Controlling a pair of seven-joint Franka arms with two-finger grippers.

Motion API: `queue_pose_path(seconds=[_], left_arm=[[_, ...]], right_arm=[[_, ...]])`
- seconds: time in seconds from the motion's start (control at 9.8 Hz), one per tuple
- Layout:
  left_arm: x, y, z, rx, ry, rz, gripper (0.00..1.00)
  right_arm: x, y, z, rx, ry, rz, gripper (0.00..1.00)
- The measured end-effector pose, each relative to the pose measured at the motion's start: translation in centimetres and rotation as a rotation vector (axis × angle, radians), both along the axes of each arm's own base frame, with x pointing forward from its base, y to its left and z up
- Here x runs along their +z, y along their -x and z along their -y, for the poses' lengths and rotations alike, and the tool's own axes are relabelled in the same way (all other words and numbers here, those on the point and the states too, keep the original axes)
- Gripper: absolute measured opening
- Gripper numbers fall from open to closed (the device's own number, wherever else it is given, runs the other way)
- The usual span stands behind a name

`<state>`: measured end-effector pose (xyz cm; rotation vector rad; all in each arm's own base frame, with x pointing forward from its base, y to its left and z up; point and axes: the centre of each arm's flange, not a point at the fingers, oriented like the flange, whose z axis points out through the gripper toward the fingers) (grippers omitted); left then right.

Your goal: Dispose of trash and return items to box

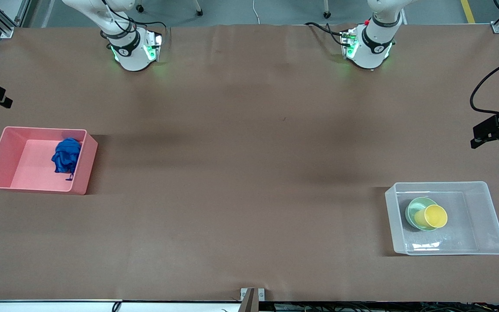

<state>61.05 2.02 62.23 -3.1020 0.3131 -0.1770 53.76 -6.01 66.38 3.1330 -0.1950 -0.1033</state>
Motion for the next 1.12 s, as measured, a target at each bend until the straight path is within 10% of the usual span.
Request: queue_pose_path(seconds=[1.12], left_arm=[[3.3, 5.4, 4.6, 0.1, 0.01, -0.06, 1.0]], right_arm=[[0.0, 0.0, 0.0, 0.0, 0.0, 0.0, 1.0]])
